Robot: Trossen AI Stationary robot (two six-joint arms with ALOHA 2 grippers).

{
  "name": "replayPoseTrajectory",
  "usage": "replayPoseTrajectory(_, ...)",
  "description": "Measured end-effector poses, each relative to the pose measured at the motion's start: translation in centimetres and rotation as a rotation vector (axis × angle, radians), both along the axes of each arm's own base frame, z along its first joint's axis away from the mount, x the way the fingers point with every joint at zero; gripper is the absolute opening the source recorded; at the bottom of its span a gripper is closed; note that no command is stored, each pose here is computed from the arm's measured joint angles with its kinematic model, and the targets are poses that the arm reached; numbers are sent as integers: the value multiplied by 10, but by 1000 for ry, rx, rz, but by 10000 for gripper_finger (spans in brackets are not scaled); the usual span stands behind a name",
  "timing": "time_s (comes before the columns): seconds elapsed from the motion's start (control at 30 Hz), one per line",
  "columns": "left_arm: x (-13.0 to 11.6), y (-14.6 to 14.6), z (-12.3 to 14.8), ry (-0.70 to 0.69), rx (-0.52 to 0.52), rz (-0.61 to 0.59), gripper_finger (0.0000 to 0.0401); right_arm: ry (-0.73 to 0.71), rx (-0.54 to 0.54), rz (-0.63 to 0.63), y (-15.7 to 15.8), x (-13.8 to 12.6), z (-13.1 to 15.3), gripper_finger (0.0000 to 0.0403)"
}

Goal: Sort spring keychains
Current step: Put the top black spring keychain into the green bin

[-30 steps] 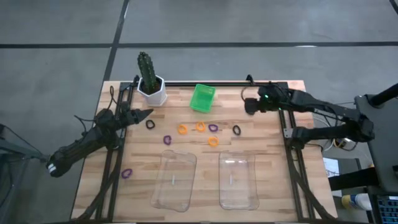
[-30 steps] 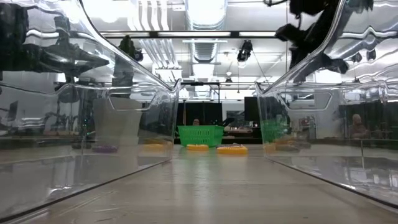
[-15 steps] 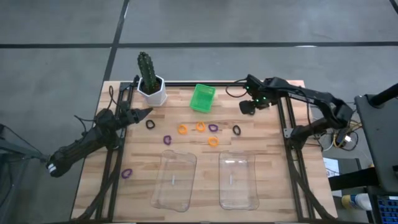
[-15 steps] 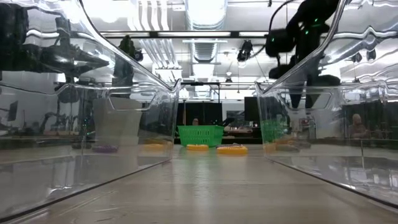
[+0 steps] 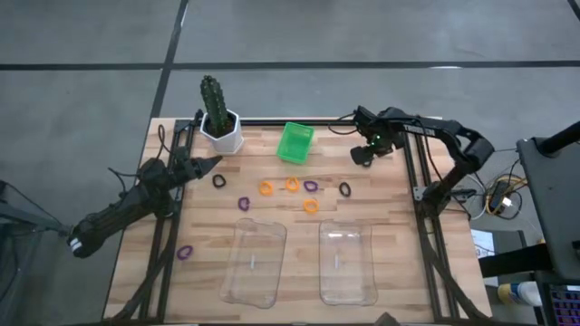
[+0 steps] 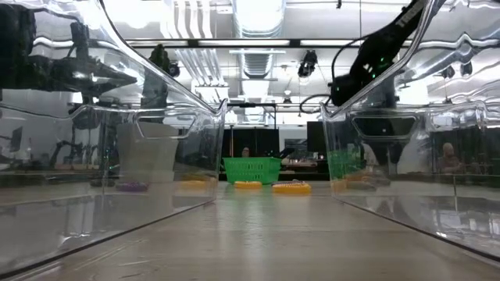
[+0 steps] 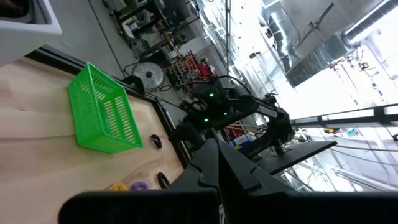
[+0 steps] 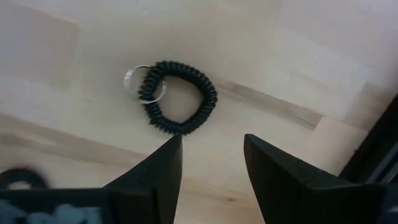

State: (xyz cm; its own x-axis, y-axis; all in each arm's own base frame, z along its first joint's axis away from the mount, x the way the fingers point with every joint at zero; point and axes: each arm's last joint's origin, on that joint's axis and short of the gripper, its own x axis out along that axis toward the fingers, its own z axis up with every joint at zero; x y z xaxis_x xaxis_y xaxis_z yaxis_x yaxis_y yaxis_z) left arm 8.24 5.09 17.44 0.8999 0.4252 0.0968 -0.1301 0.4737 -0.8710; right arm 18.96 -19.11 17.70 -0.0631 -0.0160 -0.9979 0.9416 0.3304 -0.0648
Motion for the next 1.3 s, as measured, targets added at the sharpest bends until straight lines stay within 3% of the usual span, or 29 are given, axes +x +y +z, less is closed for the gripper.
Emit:
replayPoseTrajectory(0.27, 0, 0, 0, 0, 0, 0, 0, 53, 59, 27, -7, 3, -22, 152)
replayPoseTrajectory(0.73, 0, 0, 0, 3, 4, 1, 0, -9, -4, 48, -16, 10, -28, 137)
replayPoseTrajectory(1.0, 0, 0, 0, 2, 3, 9, 0, 2, 13, 27, -21, 7, -39, 129)
replayPoseTrajectory(1.17, 0, 1, 0, 1, 2, 28, 0, 3, 20, 34, -22, 8, -42, 104)
replayPoseTrajectory(1.3, 0, 1, 0, 2, 3, 29, 0, -18, 15, 58, -21, 8, -38, 58)
